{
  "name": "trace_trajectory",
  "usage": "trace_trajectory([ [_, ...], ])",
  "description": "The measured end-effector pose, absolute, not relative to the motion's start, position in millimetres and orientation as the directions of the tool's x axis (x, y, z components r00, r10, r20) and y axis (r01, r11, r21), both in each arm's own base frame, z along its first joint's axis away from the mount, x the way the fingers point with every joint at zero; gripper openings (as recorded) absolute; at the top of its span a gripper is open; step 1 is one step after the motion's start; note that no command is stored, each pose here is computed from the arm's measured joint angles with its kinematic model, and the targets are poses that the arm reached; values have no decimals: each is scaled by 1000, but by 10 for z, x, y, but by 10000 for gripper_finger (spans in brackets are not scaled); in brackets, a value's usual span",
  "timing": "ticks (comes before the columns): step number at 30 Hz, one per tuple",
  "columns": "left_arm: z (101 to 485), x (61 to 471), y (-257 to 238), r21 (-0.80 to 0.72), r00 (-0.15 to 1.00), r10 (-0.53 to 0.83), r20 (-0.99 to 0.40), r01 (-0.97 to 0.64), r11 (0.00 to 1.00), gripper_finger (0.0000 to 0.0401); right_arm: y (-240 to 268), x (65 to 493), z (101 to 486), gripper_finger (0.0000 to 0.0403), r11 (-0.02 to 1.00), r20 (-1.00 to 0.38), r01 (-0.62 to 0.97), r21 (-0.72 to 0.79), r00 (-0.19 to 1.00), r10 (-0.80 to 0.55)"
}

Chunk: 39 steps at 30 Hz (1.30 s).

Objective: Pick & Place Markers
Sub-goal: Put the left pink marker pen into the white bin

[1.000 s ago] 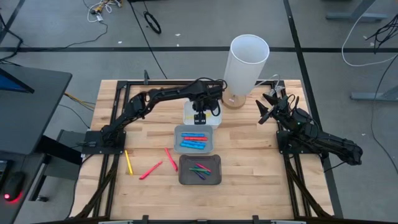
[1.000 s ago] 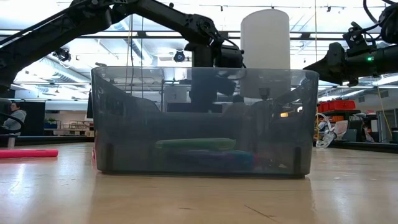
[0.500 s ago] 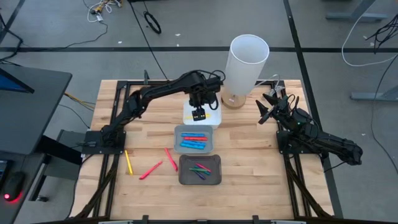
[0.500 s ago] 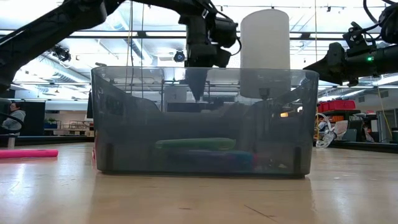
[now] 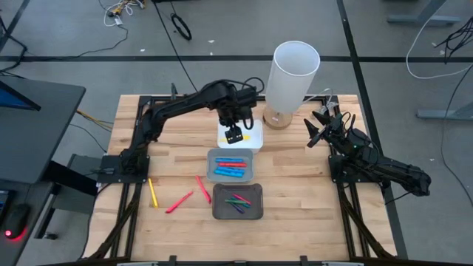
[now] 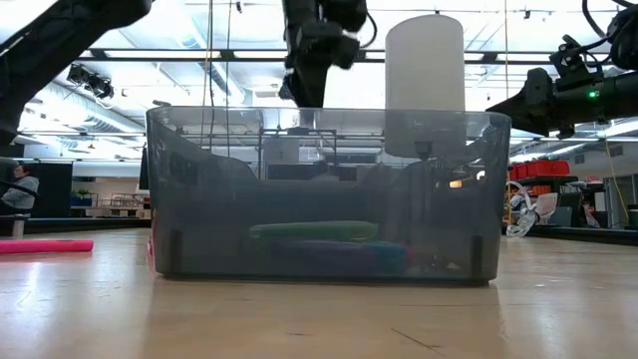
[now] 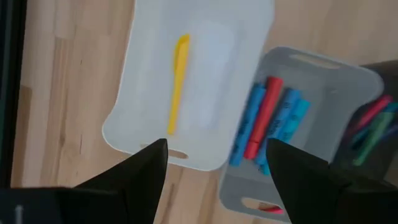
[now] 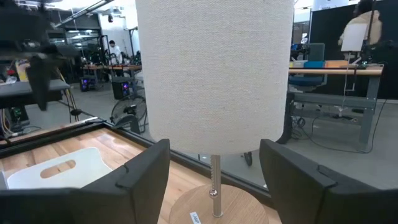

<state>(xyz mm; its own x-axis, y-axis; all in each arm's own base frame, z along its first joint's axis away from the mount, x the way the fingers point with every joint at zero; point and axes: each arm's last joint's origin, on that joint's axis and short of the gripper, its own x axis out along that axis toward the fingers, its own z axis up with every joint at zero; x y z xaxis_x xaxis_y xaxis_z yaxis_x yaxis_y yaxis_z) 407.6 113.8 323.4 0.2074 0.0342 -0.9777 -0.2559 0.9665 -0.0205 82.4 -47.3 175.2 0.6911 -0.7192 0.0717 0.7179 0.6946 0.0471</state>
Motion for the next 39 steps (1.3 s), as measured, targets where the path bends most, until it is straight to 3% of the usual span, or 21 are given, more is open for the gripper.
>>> trace_trajectory([
  [12,3391,4004,793,-69,197,15,-980,-409,910,275,-473,824,1752,251,694,72,718,47,691,-719],
  [20,3414,3915,447,-12,227,85,-970,-397,918,275,-473,824,1752,251,694,72,718,47,691,-719],
  [39,3078,2981,-303,-44,127,36,-991,-573,818,275,-473,824,1752,251,694,72,718,47,691,-719],
])
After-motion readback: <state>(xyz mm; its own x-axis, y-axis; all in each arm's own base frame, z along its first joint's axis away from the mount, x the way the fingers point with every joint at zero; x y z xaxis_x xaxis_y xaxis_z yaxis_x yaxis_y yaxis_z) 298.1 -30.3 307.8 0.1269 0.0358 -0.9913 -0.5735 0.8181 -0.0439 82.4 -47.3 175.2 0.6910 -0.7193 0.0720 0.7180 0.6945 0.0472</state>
